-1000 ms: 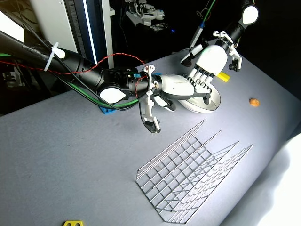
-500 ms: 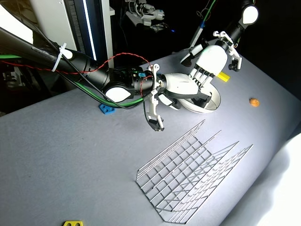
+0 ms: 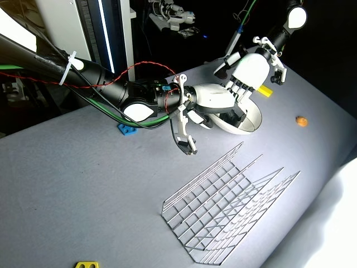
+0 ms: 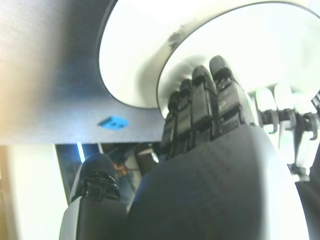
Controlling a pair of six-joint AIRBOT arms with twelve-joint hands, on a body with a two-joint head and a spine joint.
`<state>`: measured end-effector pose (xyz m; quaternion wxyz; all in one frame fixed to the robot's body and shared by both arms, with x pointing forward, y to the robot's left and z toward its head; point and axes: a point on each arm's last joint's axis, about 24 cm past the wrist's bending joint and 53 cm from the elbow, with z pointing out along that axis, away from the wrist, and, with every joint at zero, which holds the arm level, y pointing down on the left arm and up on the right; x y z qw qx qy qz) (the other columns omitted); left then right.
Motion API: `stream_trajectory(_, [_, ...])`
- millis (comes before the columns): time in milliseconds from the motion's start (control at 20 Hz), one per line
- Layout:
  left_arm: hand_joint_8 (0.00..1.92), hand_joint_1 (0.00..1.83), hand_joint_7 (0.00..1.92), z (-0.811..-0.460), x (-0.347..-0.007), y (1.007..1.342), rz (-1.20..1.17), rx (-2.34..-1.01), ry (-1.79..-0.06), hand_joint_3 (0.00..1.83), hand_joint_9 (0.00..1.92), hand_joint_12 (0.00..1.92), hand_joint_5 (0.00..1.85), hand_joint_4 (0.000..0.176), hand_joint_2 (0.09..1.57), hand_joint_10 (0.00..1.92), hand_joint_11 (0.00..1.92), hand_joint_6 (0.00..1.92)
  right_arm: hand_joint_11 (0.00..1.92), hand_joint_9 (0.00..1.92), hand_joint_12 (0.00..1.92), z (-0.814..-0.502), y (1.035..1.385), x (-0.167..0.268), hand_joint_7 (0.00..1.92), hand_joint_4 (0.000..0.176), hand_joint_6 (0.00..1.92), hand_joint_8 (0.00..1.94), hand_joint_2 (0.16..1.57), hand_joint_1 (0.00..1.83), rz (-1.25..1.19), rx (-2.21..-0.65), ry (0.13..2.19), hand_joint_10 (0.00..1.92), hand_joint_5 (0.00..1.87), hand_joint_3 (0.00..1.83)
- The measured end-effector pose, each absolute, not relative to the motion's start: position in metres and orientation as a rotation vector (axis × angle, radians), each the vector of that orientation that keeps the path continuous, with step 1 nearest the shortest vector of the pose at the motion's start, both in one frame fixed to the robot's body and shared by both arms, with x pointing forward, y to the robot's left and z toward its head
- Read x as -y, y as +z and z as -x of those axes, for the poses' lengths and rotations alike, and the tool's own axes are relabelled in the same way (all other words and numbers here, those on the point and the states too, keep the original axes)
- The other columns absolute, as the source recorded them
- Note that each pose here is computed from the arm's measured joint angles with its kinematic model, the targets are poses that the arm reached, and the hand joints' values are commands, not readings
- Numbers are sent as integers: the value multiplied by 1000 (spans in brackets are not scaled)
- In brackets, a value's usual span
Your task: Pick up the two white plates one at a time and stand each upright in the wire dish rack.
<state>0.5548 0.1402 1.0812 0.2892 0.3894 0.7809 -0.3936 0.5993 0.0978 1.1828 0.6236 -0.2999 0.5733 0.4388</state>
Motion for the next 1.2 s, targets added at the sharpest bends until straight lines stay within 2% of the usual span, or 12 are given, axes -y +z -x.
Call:
stream_trajectory(250, [0,0,192,-562,-144,1096,-1043,-2049,-1018,0,170,373,226,0,1207,1,0,0,663,1074,1294,-598,1188,-99,936,29,1168,1048,1156,1192,670,-1303,1025,405,890,0])
stream_trajectory(400, [0,0,179,-575,-157,1106,-991,-2050,-993,0,154,324,210,0,1205,0,0,0,678,1058,1286,-599,1188,-98,923,26,1191,1068,1163,1189,668,-1302,1026,422,873,1])
stream_trajectory(550, [5,0,199,-584,-170,1116,-955,-2047,-974,0,172,363,222,0,1202,4,0,3,681,1054,1270,-599,1188,-98,937,26,1183,1057,1161,1191,668,-1301,1026,429,871,0])
stream_trajectory(600, [8,0,221,-585,-172,1119,-951,-2044,-977,0,191,405,244,0,1201,7,0,7,666,1033,1279,-599,1188,-98,914,23,1229,1095,1174,1183,667,-1301,1026,428,838,3])
stream_trajectory(650, [8,0,194,-587,-174,1122,-946,-2039,-979,3,162,320,220,0,1214,6,0,5,667,1027,1278,-598,1189,-98,915,17,1254,1103,1182,1181,666,-1302,1027,430,814,2])
stream_trajectory(700, [7,0,205,-587,-176,1123,-941,-2041,-983,1,172,350,229,0,1210,6,0,5,671,1018,1288,-597,1190,-97,902,17,1277,1115,1188,1177,666,-1302,1028,432,804,1])
stream_trajectory(750, [8,0,232,-588,-178,1124,-936,-2044,-984,0,201,415,247,0,1206,9,0,5,676,1031,1296,-596,1191,-97,905,23,1247,1106,1181,1180,666,-1302,1032,447,831,0])
stream_trajectory(900, [2,0,224,-592,-187,1125,-912,-2058,-972,1,194,410,235,0,1210,2,0,2,693,1042,1296,-588,1197,-91,936,28,1177,1055,1159,1191,664,-1301,1043,469,881,0])
stream_trajectory(1000, [2,0,207,-591,-190,1131,-908,-2051,-978,0,176,367,223,0,1208,2,0,2,689,1030,1304,-583,1205,-90,916,27,1192,1083,1165,1188,665,-1295,1050,484,873,1])
stream_trajectory(1200, [5,0,233,-592,-199,1134,-906,-2053,-967,0,206,455,253,0,1204,5,0,6,671,1020,1302,-578,1219,-84,913,23,1181,1069,1162,1191,649,-1291,1063,497,890,0])
